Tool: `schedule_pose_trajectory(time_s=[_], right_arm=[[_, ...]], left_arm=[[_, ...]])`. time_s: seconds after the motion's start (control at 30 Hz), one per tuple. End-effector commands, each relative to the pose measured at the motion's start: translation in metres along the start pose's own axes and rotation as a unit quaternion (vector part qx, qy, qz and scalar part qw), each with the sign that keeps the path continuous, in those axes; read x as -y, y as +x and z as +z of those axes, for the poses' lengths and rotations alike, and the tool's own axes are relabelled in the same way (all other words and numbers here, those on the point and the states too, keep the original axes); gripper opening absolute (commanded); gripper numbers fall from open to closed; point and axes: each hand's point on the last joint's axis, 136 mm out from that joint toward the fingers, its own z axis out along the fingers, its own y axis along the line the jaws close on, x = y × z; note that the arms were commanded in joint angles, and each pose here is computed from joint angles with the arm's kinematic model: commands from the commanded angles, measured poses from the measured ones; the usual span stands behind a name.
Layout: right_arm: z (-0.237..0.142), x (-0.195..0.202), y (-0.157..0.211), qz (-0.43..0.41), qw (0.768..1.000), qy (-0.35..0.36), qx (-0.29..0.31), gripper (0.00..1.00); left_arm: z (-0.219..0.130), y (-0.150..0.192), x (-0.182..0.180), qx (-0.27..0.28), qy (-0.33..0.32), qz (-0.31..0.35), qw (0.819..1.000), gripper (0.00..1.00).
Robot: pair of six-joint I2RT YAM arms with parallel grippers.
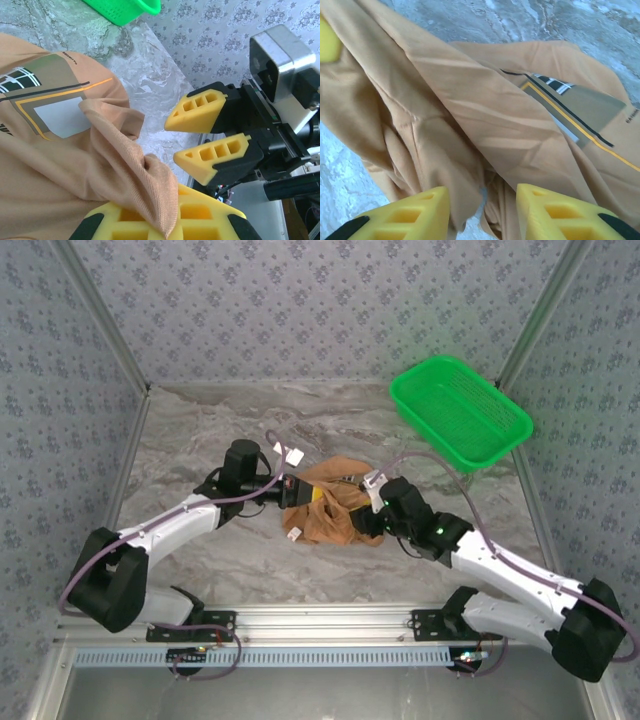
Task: Fold the inside-out t-shirt
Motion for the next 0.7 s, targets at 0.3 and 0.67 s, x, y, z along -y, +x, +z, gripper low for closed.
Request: schedule_pose_trajectory(time_s=[0.3,0.67], right_arm=[[0.036,-0.036,-0.025,-0.069,0.995,-0.066,-0.002,0.64],[-0.003,-0.071,-0.049,0.010,0.968,-0.248,0.032,0.00]], left_arm=[[-0.005,-0.012,0.016,0.002,0.015,0.034,0.999,0.00],[-0.033,-0.028,-0.058,0.056,-0.228,0.023,0.972,0.07]])
